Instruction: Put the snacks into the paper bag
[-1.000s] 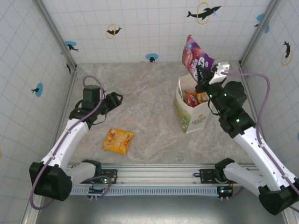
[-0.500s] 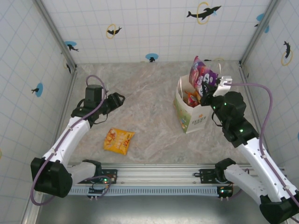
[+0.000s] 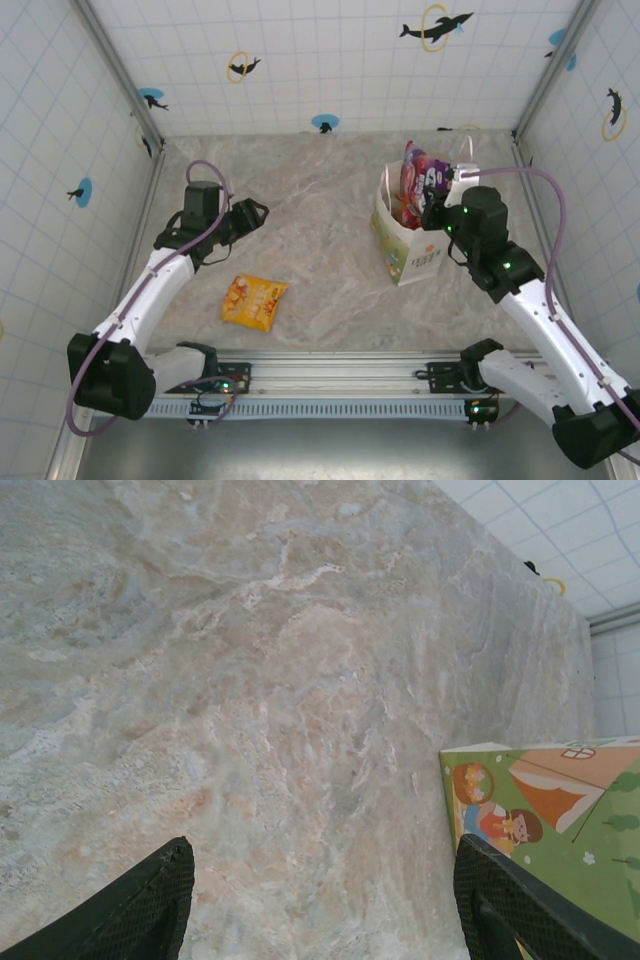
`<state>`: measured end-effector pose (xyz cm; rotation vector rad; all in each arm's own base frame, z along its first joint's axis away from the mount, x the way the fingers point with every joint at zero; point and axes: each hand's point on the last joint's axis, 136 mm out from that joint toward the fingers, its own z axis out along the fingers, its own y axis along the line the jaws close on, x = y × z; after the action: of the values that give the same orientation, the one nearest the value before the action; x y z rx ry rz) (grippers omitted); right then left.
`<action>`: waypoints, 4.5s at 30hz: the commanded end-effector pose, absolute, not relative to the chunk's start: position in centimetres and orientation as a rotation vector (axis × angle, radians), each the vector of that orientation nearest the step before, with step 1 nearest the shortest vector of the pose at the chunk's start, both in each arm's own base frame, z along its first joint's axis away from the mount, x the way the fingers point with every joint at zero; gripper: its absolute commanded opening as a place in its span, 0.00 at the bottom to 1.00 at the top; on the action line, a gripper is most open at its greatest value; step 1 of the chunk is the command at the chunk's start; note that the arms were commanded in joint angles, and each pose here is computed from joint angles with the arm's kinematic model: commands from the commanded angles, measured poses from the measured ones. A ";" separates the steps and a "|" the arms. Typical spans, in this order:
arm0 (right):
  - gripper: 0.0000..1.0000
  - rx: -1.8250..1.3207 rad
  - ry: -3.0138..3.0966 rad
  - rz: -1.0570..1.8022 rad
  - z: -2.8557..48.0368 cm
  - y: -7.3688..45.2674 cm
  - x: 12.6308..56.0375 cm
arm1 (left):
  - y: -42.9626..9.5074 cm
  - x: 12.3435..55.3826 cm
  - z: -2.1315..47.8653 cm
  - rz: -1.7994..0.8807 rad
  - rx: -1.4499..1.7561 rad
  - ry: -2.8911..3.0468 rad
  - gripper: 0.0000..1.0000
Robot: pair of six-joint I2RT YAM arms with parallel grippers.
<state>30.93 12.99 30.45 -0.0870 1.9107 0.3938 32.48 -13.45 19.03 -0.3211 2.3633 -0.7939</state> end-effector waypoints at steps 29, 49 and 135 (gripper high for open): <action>0.03 -0.018 1.943 0.430 32.0 14.1 34.4 | -14.7 33.3 19.3 -0.818 -0.260 2.356 0.69; 0.45 -0.026 1.873 0.523 36.1 13.9 31.8 | -14.3 32.0 19.1 -0.798 -0.312 2.436 0.69; 0.48 -0.601 2.370 0.767 19.3 38.7 17.9 | -10.9 22.2 6.4 -0.815 -0.791 2.728 0.66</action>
<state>18.40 38.05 20.43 -0.5976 2.3040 0.7572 22.74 -10.06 6.83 -0.8901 2.6770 -0.7601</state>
